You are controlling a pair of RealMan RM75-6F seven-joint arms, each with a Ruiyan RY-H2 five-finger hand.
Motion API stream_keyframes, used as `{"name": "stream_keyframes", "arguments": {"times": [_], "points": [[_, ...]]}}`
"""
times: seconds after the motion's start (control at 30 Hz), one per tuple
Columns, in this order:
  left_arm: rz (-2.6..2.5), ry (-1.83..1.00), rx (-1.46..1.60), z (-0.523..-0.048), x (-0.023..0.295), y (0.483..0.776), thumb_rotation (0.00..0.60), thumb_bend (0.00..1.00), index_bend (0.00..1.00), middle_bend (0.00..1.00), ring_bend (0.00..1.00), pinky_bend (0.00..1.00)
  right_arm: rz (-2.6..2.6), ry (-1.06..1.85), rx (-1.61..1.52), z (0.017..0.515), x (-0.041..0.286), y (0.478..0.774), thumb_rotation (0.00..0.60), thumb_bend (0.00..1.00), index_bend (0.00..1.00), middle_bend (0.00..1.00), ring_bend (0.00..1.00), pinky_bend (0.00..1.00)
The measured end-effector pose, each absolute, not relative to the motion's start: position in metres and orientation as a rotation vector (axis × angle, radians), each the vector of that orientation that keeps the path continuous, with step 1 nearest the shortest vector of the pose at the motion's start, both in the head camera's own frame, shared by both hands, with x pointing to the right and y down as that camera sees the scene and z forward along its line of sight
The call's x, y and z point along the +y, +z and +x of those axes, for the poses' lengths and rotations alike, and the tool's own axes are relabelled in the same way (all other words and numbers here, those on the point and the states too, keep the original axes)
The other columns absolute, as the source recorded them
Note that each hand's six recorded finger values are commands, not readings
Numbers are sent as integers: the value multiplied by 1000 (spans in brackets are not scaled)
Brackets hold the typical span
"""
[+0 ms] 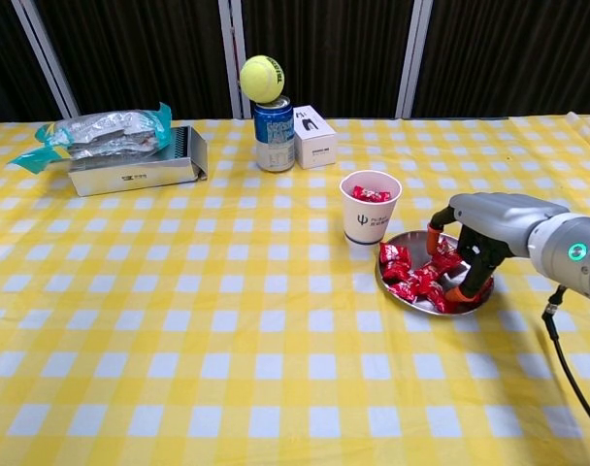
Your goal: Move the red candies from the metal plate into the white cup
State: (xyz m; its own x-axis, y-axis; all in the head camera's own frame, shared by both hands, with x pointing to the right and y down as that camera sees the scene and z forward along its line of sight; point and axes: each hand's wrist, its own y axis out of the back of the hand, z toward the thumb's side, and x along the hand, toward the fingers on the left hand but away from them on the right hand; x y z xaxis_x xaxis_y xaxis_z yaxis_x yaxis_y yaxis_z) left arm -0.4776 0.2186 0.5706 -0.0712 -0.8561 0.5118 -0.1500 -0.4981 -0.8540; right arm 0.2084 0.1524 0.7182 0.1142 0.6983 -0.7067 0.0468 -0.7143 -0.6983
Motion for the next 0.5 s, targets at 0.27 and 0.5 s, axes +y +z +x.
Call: {"name": "stream_keyframes", "arguments": {"times": [0.27, 0.5], "points": [[-1643, -1622, 1087, -478, 218, 571, 600, 48, 0, 0, 0, 0, -1892, 1653, -721, 208, 153, 726, 600, 438, 642, 877, 908, 1000], [-1644, -1624, 1091, -479, 218, 571, 600, 48, 0, 0, 0, 0, -1907, 1639, -747, 206, 152, 730, 600, 589, 665, 877, 908, 1000]]}}
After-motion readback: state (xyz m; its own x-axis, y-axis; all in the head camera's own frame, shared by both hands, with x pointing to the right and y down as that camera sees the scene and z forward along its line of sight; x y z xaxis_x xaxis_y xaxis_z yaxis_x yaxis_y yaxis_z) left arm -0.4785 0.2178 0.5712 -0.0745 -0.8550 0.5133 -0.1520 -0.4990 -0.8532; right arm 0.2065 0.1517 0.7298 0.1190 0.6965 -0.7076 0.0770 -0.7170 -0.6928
